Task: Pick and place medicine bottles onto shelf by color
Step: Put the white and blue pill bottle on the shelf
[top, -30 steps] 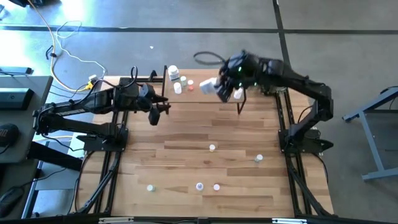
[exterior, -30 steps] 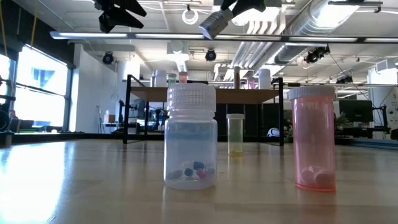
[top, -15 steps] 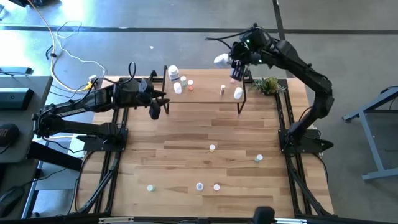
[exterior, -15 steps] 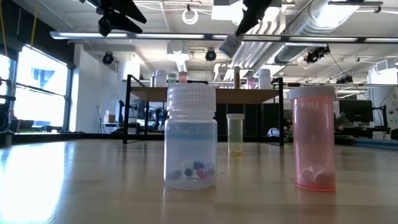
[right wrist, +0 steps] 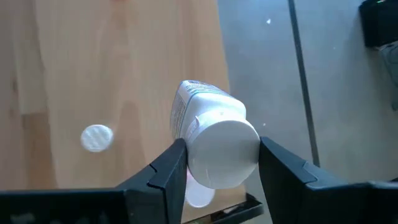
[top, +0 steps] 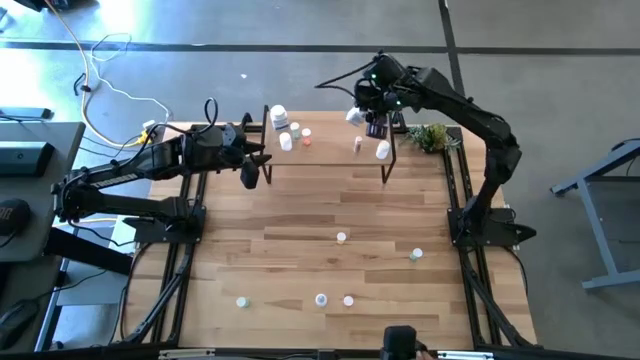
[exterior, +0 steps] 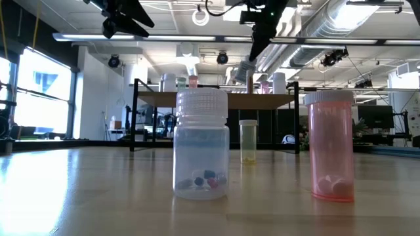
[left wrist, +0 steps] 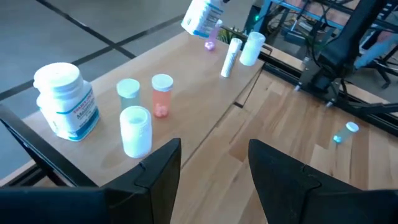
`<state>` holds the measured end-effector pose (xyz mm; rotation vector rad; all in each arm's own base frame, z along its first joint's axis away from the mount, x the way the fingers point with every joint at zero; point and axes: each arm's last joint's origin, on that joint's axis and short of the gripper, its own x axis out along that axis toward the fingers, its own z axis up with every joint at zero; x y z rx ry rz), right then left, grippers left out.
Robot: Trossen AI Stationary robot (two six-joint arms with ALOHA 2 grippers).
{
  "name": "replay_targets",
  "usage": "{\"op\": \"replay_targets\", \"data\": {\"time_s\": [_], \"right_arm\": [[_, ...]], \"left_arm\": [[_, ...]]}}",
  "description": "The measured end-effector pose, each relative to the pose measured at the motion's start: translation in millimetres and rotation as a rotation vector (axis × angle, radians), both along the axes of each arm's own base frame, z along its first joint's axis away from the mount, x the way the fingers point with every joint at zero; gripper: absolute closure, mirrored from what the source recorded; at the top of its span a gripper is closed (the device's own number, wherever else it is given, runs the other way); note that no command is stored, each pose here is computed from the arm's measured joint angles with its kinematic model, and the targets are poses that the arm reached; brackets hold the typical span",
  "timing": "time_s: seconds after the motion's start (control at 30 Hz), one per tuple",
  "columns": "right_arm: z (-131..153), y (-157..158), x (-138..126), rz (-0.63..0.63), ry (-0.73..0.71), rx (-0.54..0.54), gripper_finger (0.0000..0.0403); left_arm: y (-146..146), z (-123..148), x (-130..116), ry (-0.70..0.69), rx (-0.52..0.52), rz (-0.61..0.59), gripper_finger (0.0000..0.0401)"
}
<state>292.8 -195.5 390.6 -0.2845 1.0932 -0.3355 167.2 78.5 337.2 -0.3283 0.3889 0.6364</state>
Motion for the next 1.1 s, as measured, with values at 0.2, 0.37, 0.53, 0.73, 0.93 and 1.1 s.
{"op": "replay_targets", "data": {"time_s": [0.2, 0.37, 0.53, 0.73, 0.93, 1.1], "right_arm": [[3.1, 9.3, 11.3, 0.025, -0.056, -0.019, 0.0256], [5.9, 28.9, 23.3, 0.096, -0.08, -0.034, 0.0255], [5.9, 50.2, 33.6, 0.16, -0.085, -0.024, 0.0251], [-3.1, 61.7, 43.7, 0.214, -0.057, 0.018, 0.026], [-15.9, 59.9, 51.1, 0.248, 0.004, 0.027, 0.0256], [-25.1, 54.7, 56.3, 0.295, 0.051, 0.01, 0.0256]], "left_arm": [[-0.1, 0.0, 0.0, 0.0, -0.001, -0.002, 0.0222], [-0.1, 0.0, 0.0, 0.0, -0.001, -0.002, 0.0222], [0.0, -0.1, 0.1, -0.001, -0.002, -0.002, 0.0222], [-0.2, -0.1, 0.2, -0.004, -0.008, -0.005, 0.0222], [-1.2, -0.2, 0.8, -0.018, -0.036, -0.036, 0.0222], [-1.6, -0.2, 1.0, -0.023, -0.045, -0.041, 0.0222]]}}
